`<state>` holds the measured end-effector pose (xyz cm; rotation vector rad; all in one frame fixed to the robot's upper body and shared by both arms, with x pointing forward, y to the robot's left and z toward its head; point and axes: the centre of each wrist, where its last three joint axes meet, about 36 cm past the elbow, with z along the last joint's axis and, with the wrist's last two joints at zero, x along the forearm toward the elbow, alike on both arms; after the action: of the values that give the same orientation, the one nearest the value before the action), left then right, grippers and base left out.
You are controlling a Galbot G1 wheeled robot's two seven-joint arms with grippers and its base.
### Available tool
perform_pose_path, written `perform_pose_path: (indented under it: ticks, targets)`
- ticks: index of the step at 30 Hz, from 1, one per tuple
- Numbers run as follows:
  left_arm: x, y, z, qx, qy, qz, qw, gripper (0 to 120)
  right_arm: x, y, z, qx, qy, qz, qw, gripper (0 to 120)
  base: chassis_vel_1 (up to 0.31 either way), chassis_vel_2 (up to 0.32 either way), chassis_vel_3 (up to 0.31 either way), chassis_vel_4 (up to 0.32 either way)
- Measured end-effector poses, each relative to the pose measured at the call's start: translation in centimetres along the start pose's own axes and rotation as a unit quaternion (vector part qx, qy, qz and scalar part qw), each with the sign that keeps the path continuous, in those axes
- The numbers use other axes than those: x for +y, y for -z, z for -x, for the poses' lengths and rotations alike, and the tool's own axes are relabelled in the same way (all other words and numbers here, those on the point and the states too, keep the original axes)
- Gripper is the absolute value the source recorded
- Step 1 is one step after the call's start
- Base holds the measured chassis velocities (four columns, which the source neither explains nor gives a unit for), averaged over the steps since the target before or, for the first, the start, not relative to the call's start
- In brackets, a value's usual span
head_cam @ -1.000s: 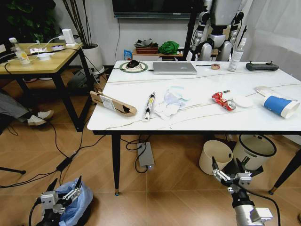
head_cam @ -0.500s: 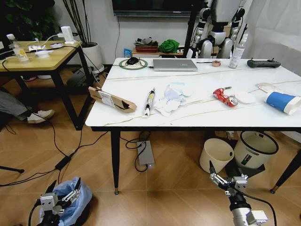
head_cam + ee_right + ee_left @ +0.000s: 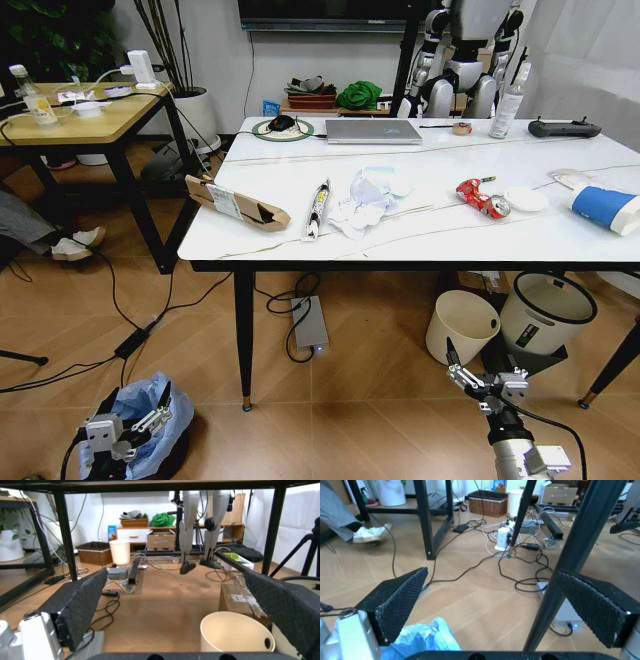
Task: Pick up the trash bin and place the trash from the table into it.
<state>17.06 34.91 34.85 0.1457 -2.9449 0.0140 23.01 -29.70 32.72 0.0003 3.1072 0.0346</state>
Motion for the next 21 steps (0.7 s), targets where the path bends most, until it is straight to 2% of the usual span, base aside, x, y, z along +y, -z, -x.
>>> perform_pose_path:
  ticks: [21]
  targets:
    - [-0.24,-0.21,0.04,0.001,-0.001,0.001,1.0,100,-0.25,0.42,0.05,-0.001,-0.004,-0.001,1.0,100,0.0,0.0,0.0,0.0]
